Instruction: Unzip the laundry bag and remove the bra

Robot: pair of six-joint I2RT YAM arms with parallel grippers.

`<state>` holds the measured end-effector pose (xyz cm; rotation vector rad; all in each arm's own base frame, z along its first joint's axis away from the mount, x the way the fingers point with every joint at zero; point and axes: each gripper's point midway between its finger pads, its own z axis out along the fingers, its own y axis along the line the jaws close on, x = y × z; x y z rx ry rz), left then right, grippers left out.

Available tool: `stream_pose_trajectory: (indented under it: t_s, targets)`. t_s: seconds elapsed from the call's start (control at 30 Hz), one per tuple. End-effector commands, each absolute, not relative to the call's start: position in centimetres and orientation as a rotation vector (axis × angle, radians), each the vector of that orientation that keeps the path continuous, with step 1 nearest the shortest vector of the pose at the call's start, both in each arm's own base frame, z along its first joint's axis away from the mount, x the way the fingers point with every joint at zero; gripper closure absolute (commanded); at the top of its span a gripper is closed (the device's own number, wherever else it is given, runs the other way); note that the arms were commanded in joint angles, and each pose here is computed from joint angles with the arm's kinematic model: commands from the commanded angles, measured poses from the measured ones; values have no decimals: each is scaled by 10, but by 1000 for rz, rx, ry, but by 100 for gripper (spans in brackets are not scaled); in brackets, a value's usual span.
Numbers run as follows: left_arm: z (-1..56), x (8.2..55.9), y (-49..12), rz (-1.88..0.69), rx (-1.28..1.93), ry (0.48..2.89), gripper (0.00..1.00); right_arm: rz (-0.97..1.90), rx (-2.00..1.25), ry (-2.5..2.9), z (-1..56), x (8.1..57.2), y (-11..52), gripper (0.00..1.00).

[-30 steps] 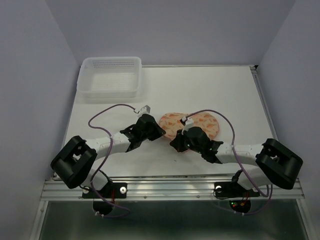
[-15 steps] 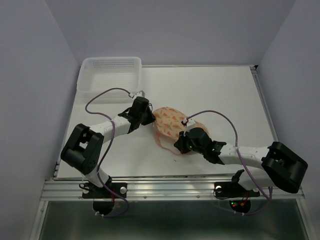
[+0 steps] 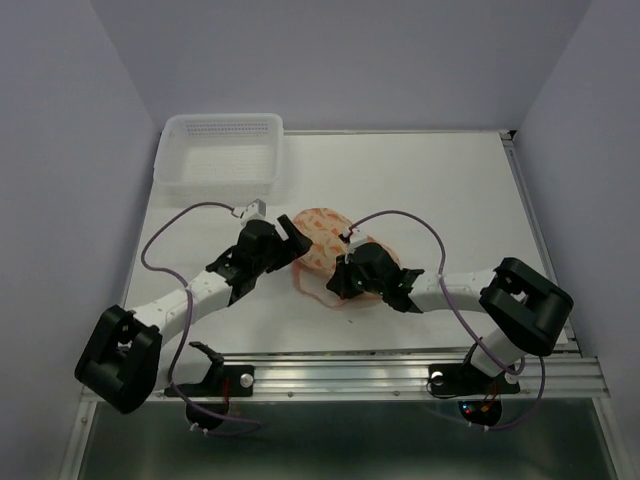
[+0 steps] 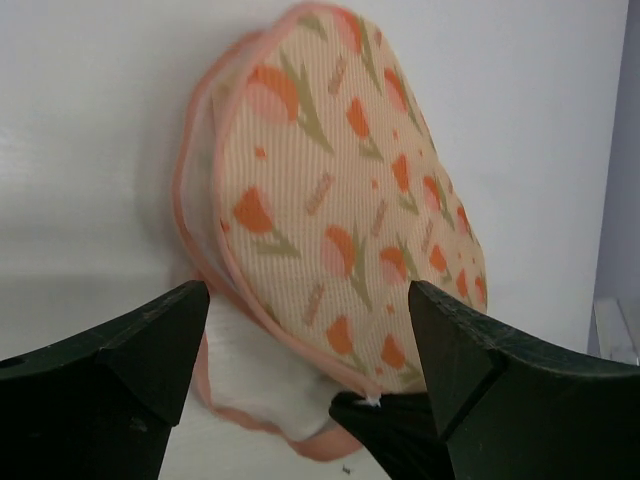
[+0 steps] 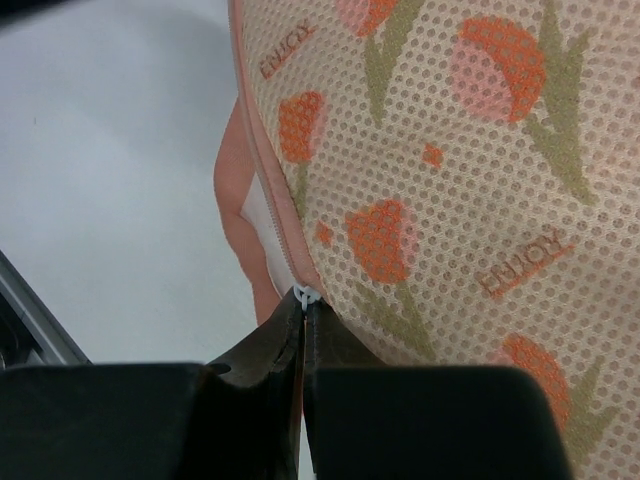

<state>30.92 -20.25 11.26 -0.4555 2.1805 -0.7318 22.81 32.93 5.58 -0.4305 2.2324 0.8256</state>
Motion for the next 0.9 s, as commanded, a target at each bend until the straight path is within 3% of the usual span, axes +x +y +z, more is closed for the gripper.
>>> stream_pose_trajectory:
  t_s: [0.0, 0.17, 0.43, 0.5, 0.53, 0.6, 0.63, 0.7, 0.77, 0.87]
  targets:
    - [110, 277, -221, -877, -521, 2154, 10, 940, -419, 2136, 80, 240, 361, 99]
    - [98, 258, -243, -940, -553, 2178, 12, 971, -417, 2126, 82, 243, 369, 99]
    - [87, 280, -259, -927, -584, 2178, 24, 977, -416, 2135, 76, 239, 367, 99]
    - [83, 283, -262, -922, -584, 2188, 33, 974, -414, 2139, 75, 237, 364, 99]
    - [79, 283, -265, -919, -587, 2202, 49, 976, -412, 2133, 77, 237, 363, 99]
    - [76, 284, -266, -919, -594, 2208, 62, 969, -408, 2129, 78, 236, 360, 99]
    - [72, 283, -264, -913, -600, 2211, 76, 962, -408, 2134, 76, 234, 356, 99]
    - [74, 283, -261, -906, -607, 2195, 93, 943, -399, 2132, 75, 232, 348, 99]
    - [78, 285, -257, -892, -598, 2185, 99, 919, -403, 2136, 74, 229, 341, 99]
    - [84, 292, -247, -838, -575, 2180, 100, 868, -409, 2166, 67, 221, 323, 99]
